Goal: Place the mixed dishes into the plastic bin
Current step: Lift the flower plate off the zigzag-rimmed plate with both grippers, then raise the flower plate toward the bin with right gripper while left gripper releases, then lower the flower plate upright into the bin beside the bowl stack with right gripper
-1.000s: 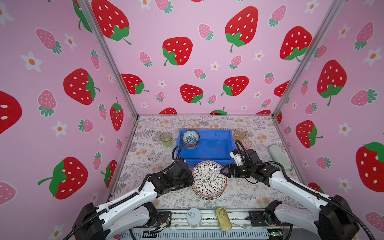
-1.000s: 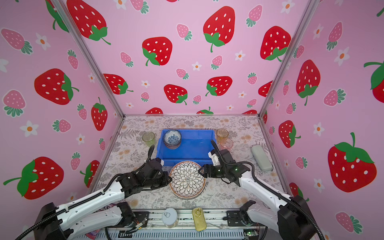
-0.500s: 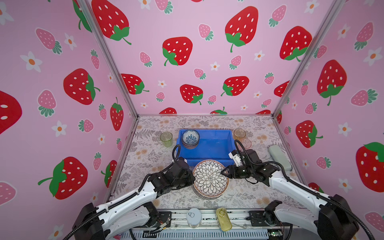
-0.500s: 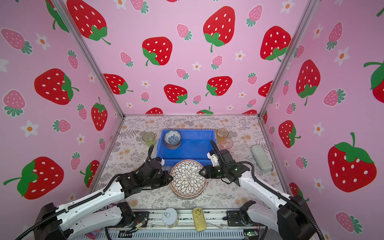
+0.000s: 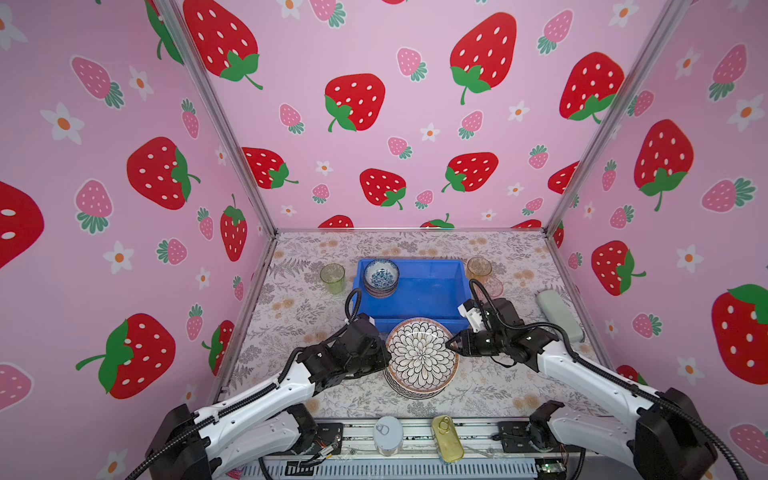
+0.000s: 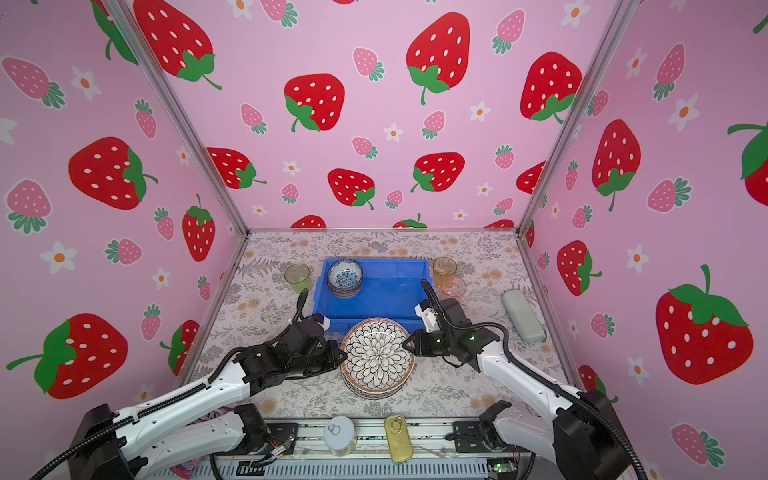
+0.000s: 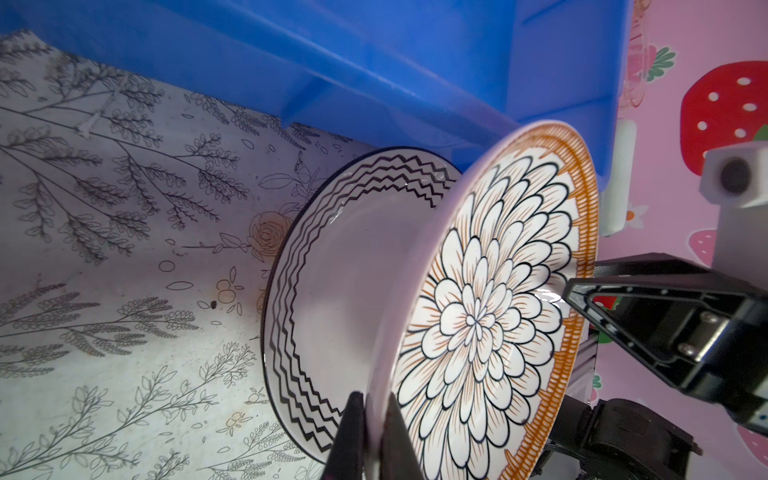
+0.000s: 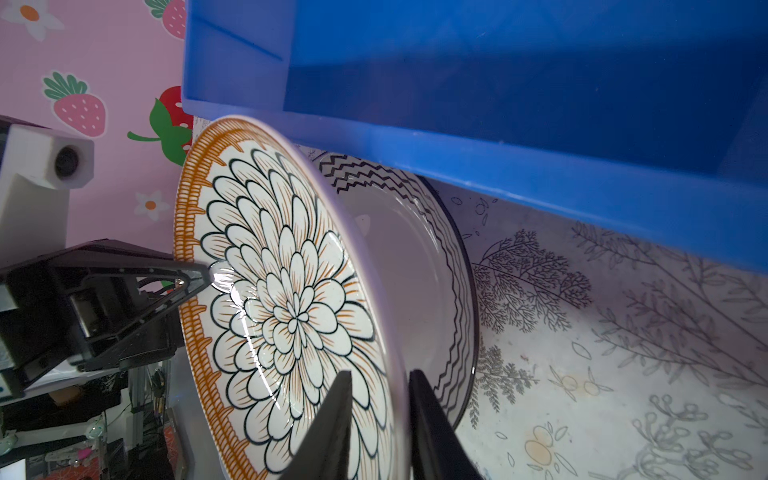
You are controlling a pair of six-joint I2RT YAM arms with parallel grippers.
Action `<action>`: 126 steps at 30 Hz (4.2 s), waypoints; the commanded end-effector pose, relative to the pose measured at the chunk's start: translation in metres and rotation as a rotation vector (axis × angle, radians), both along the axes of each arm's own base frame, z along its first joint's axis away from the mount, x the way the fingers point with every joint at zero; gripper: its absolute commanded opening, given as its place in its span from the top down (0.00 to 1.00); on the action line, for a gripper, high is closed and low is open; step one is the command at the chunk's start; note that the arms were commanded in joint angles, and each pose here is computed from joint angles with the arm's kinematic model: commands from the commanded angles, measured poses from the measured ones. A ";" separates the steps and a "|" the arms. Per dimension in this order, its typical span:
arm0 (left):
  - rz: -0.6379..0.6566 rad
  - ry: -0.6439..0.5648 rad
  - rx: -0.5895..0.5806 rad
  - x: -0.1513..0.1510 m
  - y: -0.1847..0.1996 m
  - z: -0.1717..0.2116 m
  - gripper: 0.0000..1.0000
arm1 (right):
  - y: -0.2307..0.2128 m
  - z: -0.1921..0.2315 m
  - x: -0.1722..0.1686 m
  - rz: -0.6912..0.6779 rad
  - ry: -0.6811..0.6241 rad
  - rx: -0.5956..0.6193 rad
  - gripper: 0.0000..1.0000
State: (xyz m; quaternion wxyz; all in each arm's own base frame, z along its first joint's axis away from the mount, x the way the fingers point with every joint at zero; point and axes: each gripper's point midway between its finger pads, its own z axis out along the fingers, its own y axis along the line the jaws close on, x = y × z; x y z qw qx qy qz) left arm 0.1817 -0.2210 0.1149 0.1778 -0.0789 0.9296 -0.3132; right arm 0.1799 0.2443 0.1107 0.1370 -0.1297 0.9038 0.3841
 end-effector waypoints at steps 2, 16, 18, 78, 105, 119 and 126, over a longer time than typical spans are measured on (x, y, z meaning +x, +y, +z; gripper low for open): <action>-0.010 -0.098 -0.167 0.016 -0.027 0.047 1.00 | 0.005 0.006 0.001 0.012 -0.007 0.030 0.81; -0.028 -0.075 -0.181 0.013 -0.032 0.046 1.00 | 0.007 0.018 0.000 0.011 -0.012 0.066 1.00; -0.024 -0.074 -0.177 0.013 -0.031 0.045 0.99 | 0.008 0.022 0.000 0.009 -0.013 0.074 1.00; 0.171 -0.208 -0.147 0.039 0.078 0.098 0.20 | -0.023 0.082 0.171 -0.573 -0.079 0.130 1.00; 0.174 -0.174 -0.186 0.040 0.084 0.083 0.20 | 0.002 0.063 0.192 -0.710 -0.002 0.109 1.00; 0.175 -0.166 -0.195 0.039 0.085 0.079 0.20 | -0.011 0.064 0.186 -0.786 -0.009 0.129 1.00; 0.175 -0.158 -0.198 0.039 0.085 0.077 0.20 | -0.013 0.061 0.185 -0.816 0.001 0.109 1.00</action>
